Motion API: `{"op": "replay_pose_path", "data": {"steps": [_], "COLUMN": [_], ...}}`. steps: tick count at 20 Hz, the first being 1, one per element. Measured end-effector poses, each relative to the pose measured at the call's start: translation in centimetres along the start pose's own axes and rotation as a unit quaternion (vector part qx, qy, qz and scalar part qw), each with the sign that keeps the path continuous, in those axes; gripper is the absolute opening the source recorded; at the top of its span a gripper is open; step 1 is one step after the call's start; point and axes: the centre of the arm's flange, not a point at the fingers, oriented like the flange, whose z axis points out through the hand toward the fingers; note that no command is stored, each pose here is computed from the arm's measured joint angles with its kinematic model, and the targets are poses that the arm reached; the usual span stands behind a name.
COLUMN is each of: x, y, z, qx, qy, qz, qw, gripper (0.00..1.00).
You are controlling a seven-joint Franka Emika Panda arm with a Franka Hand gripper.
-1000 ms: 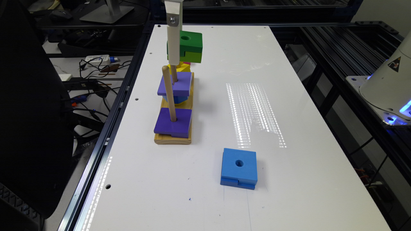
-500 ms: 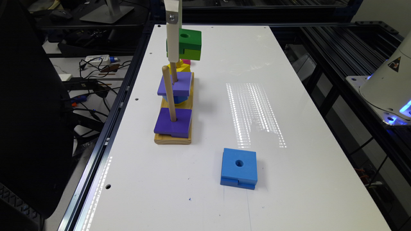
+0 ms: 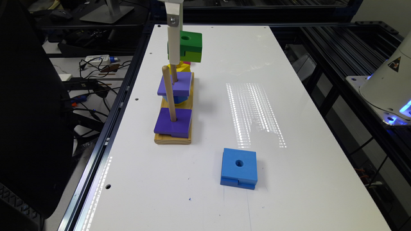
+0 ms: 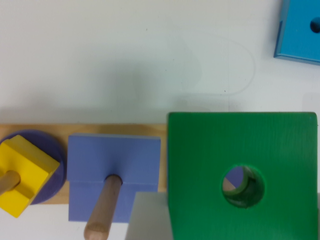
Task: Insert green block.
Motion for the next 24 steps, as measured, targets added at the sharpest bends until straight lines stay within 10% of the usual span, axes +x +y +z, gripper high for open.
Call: {"op": "replay_pose_path", "data": {"steps": [24], "x": [0.19], "y": [-0.1], "z": [1.2], "qx": [0.0018], "qy": [-0.0022], "qz": [-0.0002], "qw": [0.999996], "gripper": [0.00]}}
